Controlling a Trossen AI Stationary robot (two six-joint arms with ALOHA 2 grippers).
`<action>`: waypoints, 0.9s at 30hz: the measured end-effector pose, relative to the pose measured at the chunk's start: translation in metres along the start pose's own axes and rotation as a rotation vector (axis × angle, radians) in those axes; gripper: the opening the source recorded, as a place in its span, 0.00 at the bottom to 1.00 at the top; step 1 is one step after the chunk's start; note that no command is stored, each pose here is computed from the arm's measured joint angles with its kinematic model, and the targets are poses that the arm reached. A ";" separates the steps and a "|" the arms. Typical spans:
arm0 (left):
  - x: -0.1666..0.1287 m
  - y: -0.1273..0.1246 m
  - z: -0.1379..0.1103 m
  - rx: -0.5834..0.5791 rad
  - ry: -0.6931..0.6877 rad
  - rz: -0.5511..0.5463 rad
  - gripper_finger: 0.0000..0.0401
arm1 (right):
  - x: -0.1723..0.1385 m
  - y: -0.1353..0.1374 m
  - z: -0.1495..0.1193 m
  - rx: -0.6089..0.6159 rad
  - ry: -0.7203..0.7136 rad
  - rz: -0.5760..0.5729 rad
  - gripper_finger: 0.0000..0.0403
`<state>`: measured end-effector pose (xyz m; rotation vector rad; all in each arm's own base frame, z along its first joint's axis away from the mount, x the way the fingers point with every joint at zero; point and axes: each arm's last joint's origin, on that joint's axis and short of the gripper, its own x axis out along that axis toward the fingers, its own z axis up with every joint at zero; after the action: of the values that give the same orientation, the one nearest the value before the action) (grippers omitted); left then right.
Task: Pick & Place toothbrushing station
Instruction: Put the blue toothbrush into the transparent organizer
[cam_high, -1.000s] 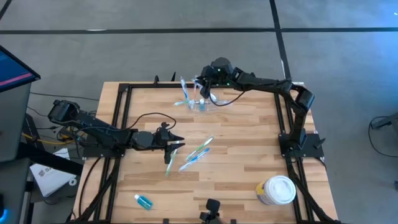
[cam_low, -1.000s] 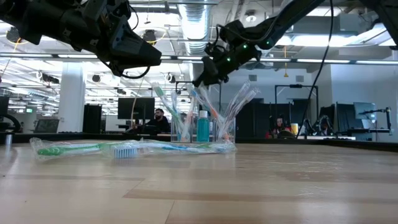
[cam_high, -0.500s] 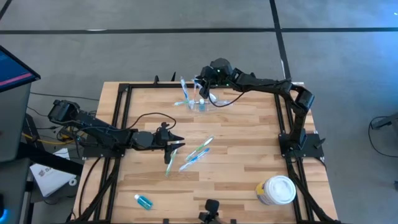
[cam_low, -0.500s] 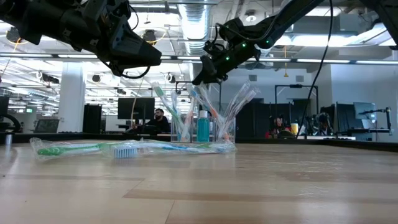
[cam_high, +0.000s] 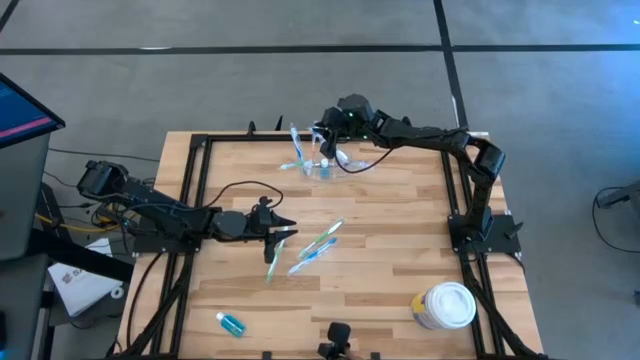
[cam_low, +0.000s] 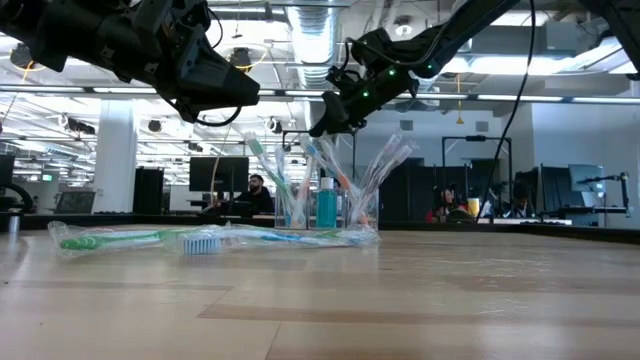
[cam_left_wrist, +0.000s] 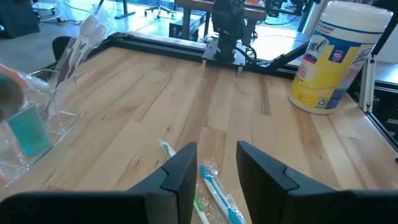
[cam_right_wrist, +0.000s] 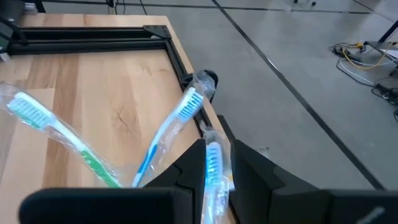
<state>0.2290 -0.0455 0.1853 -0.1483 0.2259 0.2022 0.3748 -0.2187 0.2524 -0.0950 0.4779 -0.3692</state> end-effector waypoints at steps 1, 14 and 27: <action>0.000 0.000 0.000 0.000 0.000 0.000 0.26 | 0.000 0.001 0.001 -0.002 -0.005 0.000 0.16; 0.000 0.000 0.000 0.000 0.000 0.000 0.26 | 0.000 -0.001 0.000 0.007 -0.005 -0.002 0.16; 0.000 0.000 0.000 0.000 0.000 0.000 0.26 | 0.000 -0.001 -0.001 0.010 0.003 -0.003 0.16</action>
<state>0.2290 -0.0455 0.1853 -0.1484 0.2256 0.2022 0.3741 -0.2196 0.2521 -0.0854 0.4787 -0.3746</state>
